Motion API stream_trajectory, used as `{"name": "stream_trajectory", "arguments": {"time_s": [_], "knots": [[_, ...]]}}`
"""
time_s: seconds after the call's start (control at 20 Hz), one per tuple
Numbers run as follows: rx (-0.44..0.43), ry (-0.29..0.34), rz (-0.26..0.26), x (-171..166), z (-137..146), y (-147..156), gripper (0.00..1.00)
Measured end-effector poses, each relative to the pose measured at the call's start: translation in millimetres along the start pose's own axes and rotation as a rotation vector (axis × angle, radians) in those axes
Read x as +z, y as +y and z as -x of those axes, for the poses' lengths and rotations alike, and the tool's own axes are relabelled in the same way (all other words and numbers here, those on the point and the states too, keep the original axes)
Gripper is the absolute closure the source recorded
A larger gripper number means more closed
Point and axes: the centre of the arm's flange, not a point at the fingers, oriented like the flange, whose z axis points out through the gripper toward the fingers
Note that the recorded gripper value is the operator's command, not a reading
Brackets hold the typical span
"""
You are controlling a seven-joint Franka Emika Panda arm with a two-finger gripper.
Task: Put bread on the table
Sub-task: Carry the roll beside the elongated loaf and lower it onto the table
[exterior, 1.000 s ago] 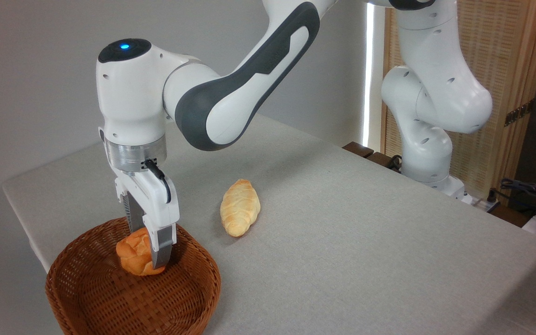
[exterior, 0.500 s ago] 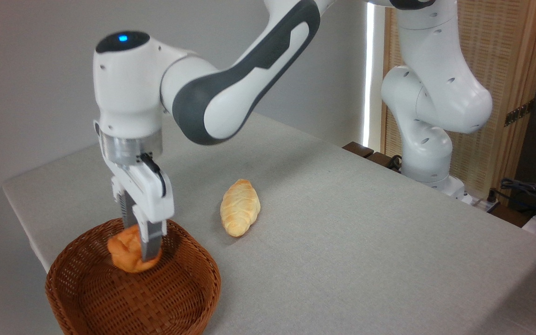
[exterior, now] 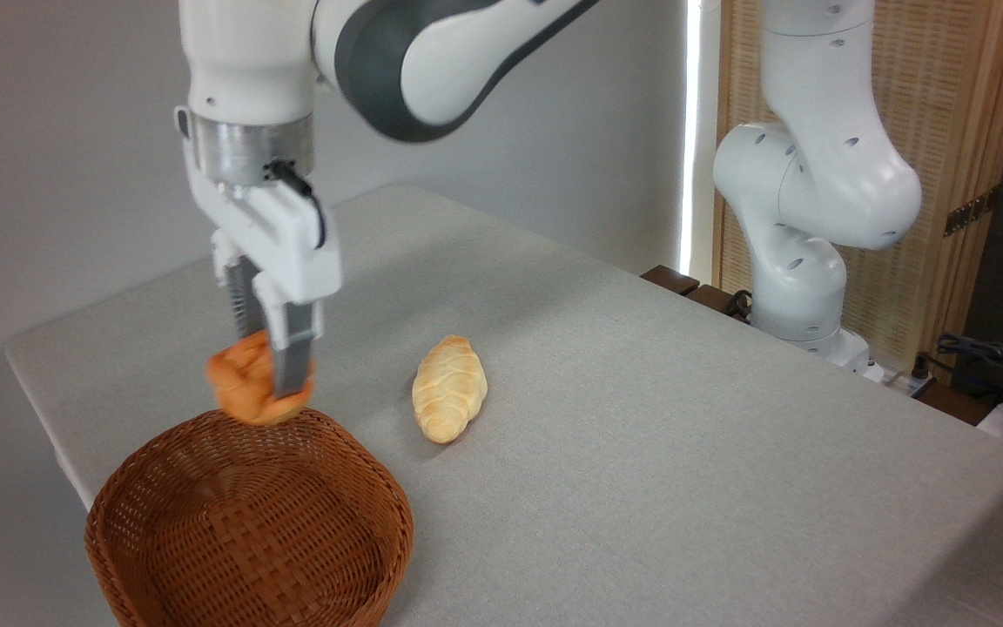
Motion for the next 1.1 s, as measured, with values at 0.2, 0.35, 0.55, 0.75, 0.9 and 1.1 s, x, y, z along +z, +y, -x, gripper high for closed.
{"name": "stream_trajectory", "arguments": {"time_s": [0.2,0.35,0.55,0.75,0.9,1.1], "knots": [[-0.027,-0.114,0.079,-14.8,30.1,7.4,0.33],[-0.034,-0.17,0.12,-2.7,47.3,17.4,0.32],[-0.043,-0.231,0.164,26.6,69.3,30.1,0.0],[-0.047,-0.272,0.194,47.6,80.9,36.9,0.0],[-0.045,-0.279,0.199,51.7,82.1,39.3,0.0],[-0.042,-0.278,0.199,51.9,81.0,40.6,0.0]]}}
